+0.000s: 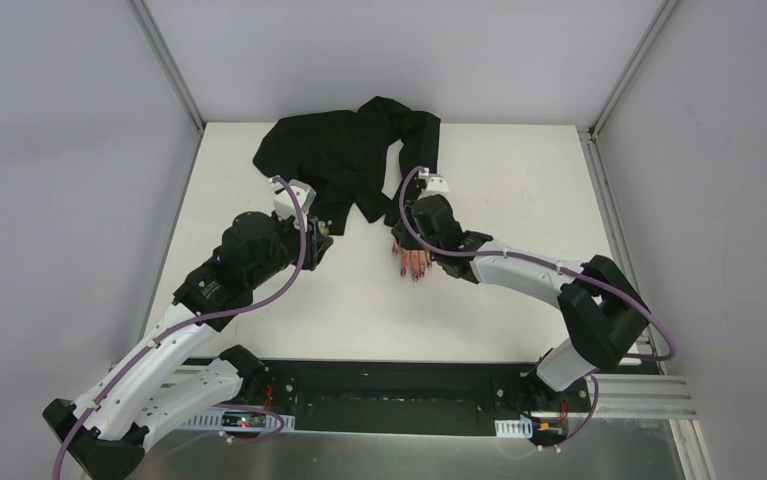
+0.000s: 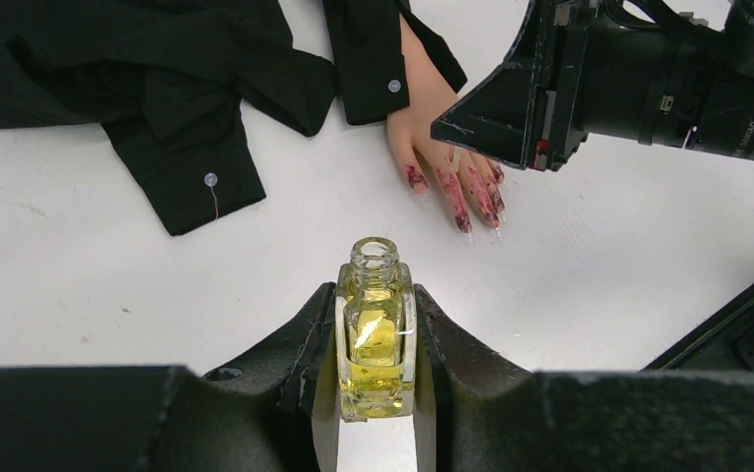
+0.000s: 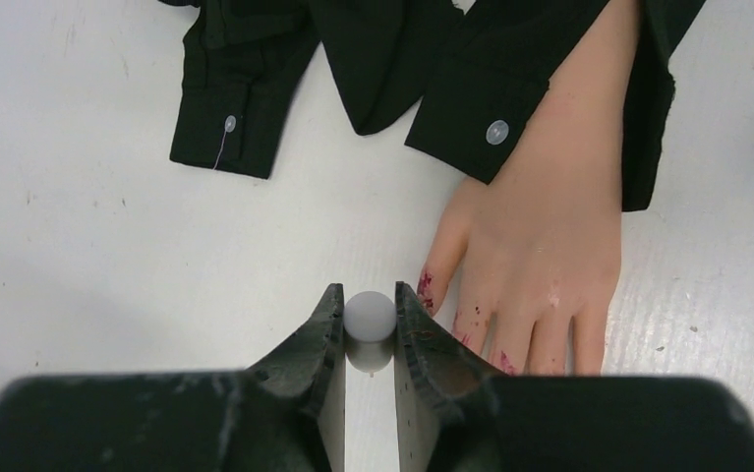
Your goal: Paint the nails
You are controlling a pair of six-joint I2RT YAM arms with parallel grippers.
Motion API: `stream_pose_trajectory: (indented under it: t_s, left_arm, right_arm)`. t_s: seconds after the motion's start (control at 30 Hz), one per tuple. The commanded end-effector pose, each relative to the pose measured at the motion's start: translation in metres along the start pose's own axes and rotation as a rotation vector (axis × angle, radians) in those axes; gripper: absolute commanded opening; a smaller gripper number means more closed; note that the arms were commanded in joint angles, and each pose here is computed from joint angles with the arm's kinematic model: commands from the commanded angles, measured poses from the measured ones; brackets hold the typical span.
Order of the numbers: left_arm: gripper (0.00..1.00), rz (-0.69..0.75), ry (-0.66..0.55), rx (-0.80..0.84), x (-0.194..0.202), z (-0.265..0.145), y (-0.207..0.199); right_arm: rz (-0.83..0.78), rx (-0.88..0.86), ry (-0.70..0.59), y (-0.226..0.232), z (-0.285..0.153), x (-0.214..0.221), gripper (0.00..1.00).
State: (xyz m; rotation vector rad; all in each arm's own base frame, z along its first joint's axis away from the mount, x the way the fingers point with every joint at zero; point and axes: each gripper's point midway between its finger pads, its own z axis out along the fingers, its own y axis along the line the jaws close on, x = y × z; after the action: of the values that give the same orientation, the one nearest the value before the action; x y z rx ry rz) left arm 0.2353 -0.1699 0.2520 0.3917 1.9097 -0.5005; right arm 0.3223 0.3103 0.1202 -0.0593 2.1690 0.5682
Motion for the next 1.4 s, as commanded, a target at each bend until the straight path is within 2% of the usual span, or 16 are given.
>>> stream_pose_trajectory:
  t_s: [0.0,0.7,1.37]
  left_arm:
    - [0.00,-0.005,-0.070,0.035,-0.025,-0.008,-0.008]
    - [0.00,-0.002,-0.068,0.041,-0.025,-0.008,-0.009]
    - [0.00,-0.003,-0.062,0.043,-0.023,-0.006,-0.009]
  right_arm:
    - [0.058,-0.021,0.000,0.003,0.007,-0.009,0.00]
    - [-0.039,0.057,0.074,-0.007,0.064,0.015,0.00]
    - [-0.066,0.086,0.105,-0.012,0.061,0.029,0.00]
